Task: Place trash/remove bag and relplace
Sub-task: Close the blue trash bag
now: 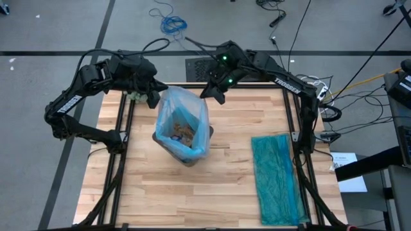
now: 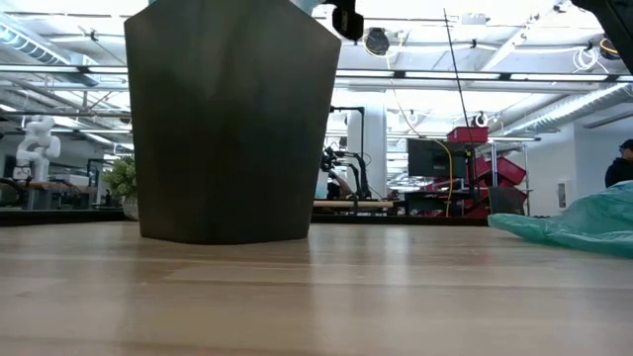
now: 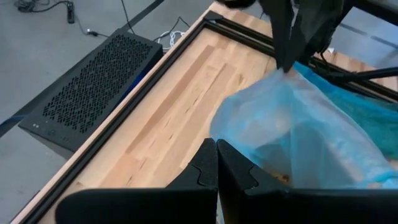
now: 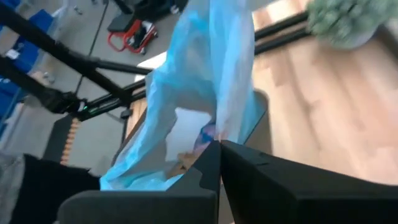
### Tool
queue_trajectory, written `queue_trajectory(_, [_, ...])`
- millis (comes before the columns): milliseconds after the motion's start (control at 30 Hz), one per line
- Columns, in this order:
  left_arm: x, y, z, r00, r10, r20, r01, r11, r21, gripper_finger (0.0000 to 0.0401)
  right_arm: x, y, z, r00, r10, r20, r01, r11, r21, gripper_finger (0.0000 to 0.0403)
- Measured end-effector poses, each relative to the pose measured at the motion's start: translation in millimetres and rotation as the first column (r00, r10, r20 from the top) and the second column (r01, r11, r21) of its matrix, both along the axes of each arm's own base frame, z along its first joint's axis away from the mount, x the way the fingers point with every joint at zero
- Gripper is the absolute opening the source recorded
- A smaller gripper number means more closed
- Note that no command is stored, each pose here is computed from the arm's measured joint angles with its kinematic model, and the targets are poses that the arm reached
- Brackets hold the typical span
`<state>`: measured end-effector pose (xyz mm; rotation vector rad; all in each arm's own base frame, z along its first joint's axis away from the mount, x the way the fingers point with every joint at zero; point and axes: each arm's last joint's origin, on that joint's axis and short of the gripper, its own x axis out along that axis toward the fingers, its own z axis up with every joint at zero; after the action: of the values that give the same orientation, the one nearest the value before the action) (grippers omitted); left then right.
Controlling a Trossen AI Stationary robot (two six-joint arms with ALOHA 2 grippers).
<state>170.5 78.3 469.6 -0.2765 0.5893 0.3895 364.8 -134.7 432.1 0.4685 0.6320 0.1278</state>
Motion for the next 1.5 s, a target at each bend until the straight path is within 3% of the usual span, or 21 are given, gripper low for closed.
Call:
queue_trajectory(200, [-0.3, -0.1, 0.1, 1.0, 0.003, 0.002, -0.003, 1.0, -0.003, 0.0033, -8.5, 2.7, 26.0, 0.996, -0.011, 0.084, 0.016, 0.998, -0.063, 0.0])
queue_trajectory(467, [-0.2, 0.0, 2.3, 1.0, 0.004, 0.025, -0.004, 1.0, 0.007, 0.0153, -13.4, 4.7, 35.8, 0.992, -0.017, 0.123, 0.026, 0.997, -0.079, 0.0])
queue_trajectory(633, [-1.9, -0.8, 11.3, 0.994, 0.008, 0.112, -0.012, 0.999, 0.038, 0.0215, -12.8, 4.6, 35.5, 0.992, -0.047, 0.116, 0.059, 0.993, -0.105, 0.0])
queue_trajectory(800, [1.2, 0.6, 19.0, 0.975, 0.043, 0.218, -0.041, 0.999, -0.01, 0.0254, -11.1, 2.1, 38.4, 0.986, -0.088, 0.145, 0.11, 0.983, -0.148, 0.0])
queue_trajectory(1067, [33.3, 15.4, 0.2, 0.991, 0.04, 0.125, -0.032, 0.998, -0.062, 0.0277, -7.1, -1.1, 48.3, 0.964, -0.082, 0.255, 0.128, 0.977, -0.17, 0.0])
queue_trajectory(1300, [51.1, 16.0, 2.2, 0.969, -0.104, 0.226, 0.132, 0.984, -0.115, 0.0277, -5.8, -1.6, 51.8, 0.954, -0.078, 0.291, 0.134, 0.975, -0.18, 0.0])
queue_trajectory(1500, [60.0, 17.5, 2.5, 0.959, -0.1, 0.266, 0.143, 0.979, -0.146, 0.0277, -4.4, -2.2, 57.9, 0.934, -0.077, 0.349, 0.149, 0.971, -0.185, 0.0])
